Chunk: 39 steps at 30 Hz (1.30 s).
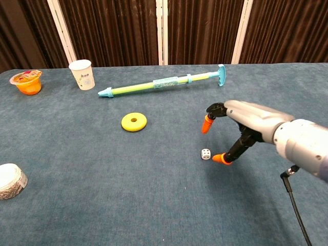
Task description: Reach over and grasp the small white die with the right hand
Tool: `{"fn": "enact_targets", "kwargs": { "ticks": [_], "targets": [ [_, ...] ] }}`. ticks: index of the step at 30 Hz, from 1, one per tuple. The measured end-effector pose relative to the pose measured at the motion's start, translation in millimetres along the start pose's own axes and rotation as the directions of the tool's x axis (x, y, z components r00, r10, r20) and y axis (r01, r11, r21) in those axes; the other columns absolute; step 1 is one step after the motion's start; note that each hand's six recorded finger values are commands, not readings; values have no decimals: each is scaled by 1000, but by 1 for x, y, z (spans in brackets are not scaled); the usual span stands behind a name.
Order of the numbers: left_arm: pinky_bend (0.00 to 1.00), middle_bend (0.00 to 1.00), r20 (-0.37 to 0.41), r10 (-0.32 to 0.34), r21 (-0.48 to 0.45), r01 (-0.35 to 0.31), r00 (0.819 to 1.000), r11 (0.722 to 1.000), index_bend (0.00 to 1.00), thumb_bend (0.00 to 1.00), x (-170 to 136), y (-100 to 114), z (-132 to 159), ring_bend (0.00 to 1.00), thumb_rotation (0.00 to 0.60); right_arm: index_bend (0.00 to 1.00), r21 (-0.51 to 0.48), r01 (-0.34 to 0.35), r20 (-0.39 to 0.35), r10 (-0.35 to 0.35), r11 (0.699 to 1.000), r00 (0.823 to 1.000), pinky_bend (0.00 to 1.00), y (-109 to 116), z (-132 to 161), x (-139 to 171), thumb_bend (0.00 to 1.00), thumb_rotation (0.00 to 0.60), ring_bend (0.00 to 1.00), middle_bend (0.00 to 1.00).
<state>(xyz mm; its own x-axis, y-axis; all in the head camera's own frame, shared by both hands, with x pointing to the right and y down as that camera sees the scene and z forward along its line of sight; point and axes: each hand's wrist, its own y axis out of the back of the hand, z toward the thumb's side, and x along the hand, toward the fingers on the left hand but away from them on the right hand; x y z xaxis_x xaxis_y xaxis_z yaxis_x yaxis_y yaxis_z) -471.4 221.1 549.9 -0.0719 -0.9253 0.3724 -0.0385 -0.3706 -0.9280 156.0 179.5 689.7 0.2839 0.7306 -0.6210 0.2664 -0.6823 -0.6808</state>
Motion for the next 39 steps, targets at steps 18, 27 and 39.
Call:
{"fn": "enact_targets", "kwargs": {
  "ticks": [18, 27, 39],
  "targets": [
    [0, 0, -15, -7, 6, 7, 1000, 1000, 0, 30, 3, -2, -3, 0, 600, 446, -26, 5, 50, -3, 1000, 999, 0, -24, -12, -21, 236, 600, 0, 122],
    [0, 0, -14, -5, 4, 5, 1000, 1000, 0, 31, 3, -1, -3, 0, 600, 453, -44, -10, 69, 13, 999, 998, 0, -32, -16, -27, 244, 600, 0, 131],
    [0, 0, -17, -3, -3, 3, 1000, 1000, 0, 31, 3, 0, -5, 0, 600, 575, -49, -17, 89, 22, 999, 996, 0, -37, -20, -31, 348, 600, 0, 211]
  ]
}}
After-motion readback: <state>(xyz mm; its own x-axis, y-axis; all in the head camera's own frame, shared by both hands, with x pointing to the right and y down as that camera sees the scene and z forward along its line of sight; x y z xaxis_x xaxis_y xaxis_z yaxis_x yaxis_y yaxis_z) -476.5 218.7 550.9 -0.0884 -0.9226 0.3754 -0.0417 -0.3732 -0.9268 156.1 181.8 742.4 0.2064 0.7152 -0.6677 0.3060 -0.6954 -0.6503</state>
